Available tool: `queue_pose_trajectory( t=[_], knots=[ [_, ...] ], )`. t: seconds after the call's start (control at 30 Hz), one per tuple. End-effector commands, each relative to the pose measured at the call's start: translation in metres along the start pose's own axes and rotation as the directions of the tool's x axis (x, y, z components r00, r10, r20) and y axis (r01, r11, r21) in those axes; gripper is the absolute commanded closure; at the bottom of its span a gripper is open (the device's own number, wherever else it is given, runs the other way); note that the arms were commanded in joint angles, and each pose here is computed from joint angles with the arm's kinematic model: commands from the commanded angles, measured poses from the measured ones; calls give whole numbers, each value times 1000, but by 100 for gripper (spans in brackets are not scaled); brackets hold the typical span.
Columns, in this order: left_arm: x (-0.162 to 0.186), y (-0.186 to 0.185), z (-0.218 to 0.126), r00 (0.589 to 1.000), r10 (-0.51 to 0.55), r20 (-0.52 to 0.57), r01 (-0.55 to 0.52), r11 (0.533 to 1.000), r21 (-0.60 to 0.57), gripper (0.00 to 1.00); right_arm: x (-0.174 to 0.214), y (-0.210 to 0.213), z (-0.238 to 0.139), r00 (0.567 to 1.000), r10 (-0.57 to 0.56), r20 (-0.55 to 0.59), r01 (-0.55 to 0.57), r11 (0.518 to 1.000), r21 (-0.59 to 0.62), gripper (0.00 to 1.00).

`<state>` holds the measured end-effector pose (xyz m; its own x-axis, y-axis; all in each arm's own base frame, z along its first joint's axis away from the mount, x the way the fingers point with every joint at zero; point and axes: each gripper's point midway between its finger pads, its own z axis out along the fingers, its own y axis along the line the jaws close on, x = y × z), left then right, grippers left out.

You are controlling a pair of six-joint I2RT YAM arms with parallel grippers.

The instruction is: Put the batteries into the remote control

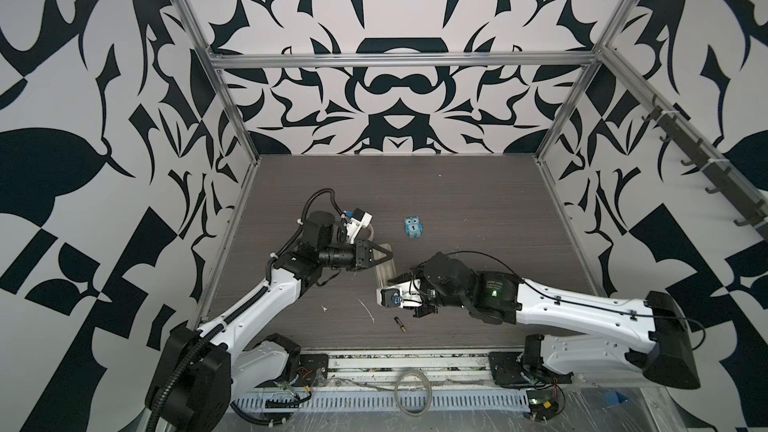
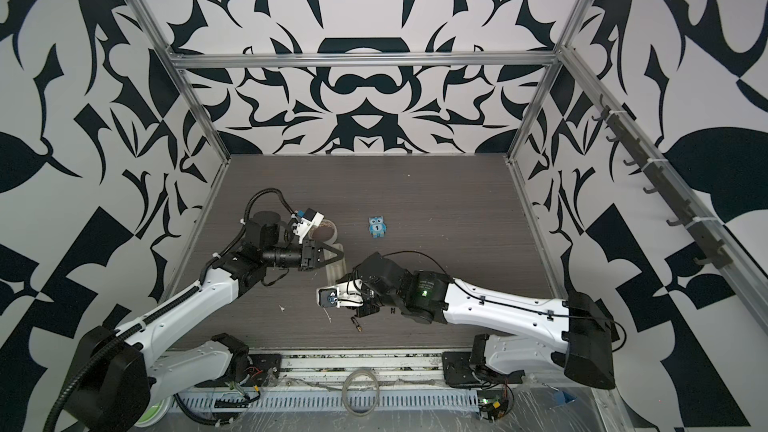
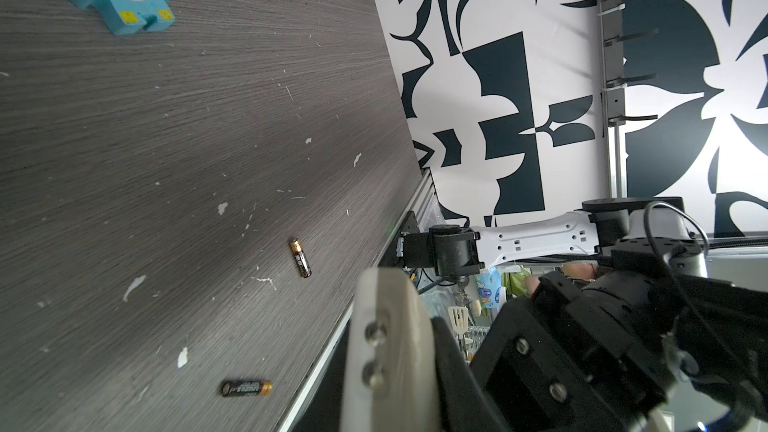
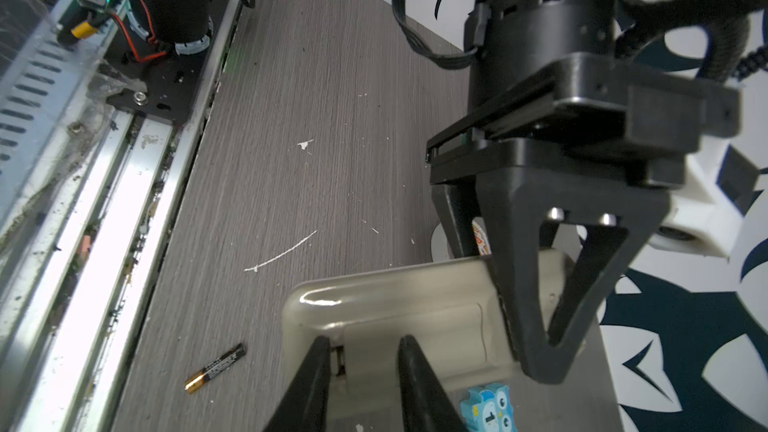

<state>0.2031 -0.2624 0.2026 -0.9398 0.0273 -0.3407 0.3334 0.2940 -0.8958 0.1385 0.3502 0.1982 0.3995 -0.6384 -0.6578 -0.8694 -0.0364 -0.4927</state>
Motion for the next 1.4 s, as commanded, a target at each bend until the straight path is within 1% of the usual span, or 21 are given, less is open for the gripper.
queue_pose_trajectory(
  t=[0.0,0.03,0.3,0.73,1.03,1.07,1.37],
  knots=[
    [7,-14,0,999,-4,-42,7,998,63,100,-3,-13,4,999,-28,-21,29,998,59,81],
    [7,-15,0,999,-3,-42,6,998,64,100,-2,-14,4,999,-31,-23,32,997,63,84],
    [9,-13,0,999,-11,-43,13,998,57,100,2,-20,5,998,-45,-44,50,993,108,86],
    [12,-7,3,998,-22,-51,24,999,45,100,-2,-34,2,997,-56,-46,63,980,189,91],
    [12,3,2,999,-33,-35,32,999,-16,100,-6,-39,-3,997,-69,-30,74,973,221,94],
    [12,5,2,999,-36,-35,35,999,-22,100,-3,-44,-5,997,-64,-49,74,966,248,94],
    [11,10,3,998,-47,-31,46,998,-43,100,-4,-44,-8,996,-73,-48,83,961,264,95]
  ],
)
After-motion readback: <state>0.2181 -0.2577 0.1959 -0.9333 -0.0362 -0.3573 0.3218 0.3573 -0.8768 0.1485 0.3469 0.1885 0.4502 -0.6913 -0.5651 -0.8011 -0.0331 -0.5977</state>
